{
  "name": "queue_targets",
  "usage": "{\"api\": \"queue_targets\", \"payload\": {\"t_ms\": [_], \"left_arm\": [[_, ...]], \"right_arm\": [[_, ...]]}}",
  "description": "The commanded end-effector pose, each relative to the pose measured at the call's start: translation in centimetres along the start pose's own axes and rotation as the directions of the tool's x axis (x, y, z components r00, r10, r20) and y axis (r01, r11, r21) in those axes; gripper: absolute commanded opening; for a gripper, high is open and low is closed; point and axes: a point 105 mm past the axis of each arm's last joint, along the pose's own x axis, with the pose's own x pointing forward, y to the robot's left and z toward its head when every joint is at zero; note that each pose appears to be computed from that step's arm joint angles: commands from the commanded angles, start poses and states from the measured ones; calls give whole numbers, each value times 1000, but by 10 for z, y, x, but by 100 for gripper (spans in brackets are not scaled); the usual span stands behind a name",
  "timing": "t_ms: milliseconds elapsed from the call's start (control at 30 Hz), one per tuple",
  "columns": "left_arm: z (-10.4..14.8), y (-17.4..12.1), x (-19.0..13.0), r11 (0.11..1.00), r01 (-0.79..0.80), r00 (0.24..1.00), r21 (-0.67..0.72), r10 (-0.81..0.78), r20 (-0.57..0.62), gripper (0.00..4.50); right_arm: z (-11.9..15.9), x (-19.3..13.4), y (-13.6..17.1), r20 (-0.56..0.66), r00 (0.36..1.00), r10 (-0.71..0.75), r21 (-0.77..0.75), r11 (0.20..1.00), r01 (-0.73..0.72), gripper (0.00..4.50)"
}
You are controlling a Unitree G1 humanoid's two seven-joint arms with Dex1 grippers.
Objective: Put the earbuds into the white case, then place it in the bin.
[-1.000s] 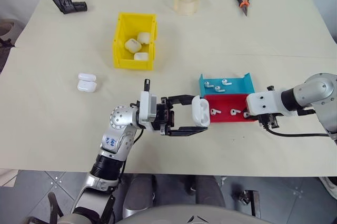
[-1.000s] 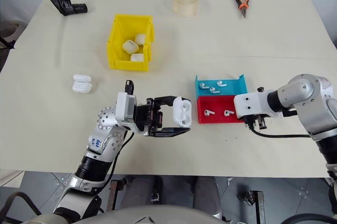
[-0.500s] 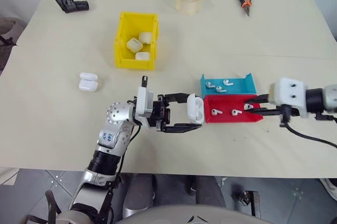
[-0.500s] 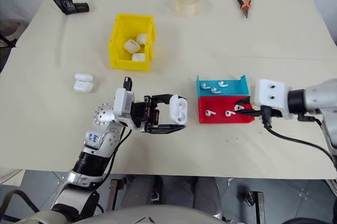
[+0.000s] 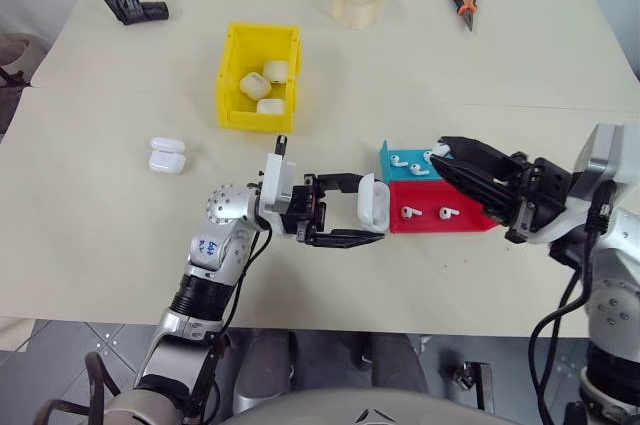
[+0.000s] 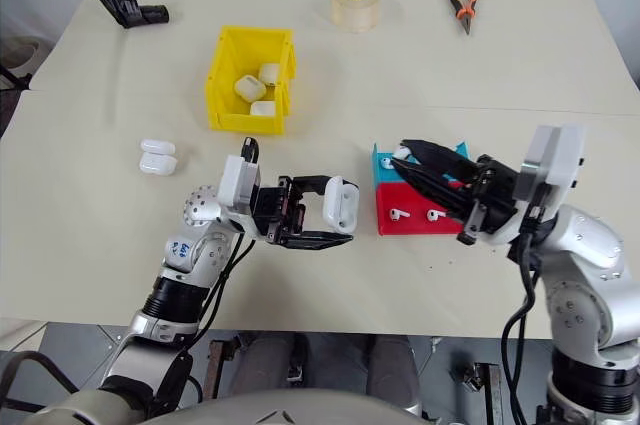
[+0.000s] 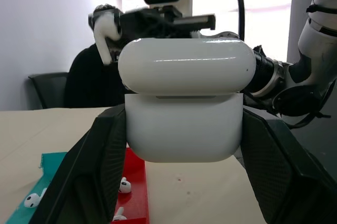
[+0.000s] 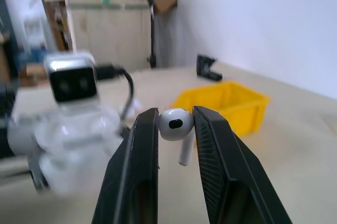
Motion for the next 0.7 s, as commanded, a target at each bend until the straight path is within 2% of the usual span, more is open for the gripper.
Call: {"api": "queue_targets", "payload": {"t_ms": [33,300,700], "left_arm": [[11,2,5,1000,16,999,8,-16,44,280],[16,1,7,1000,15,999,-2,-15,51,280],[17,0,9,1000,12,998,-3,-12,57,280]], "right_arm": [[4,12,14,67,997,31,30,999,-33,101],[-20,16,20,86,996,26,105,994,-35,101],[-36,13,15,56,998,-3,86,996,-2,101]]}}
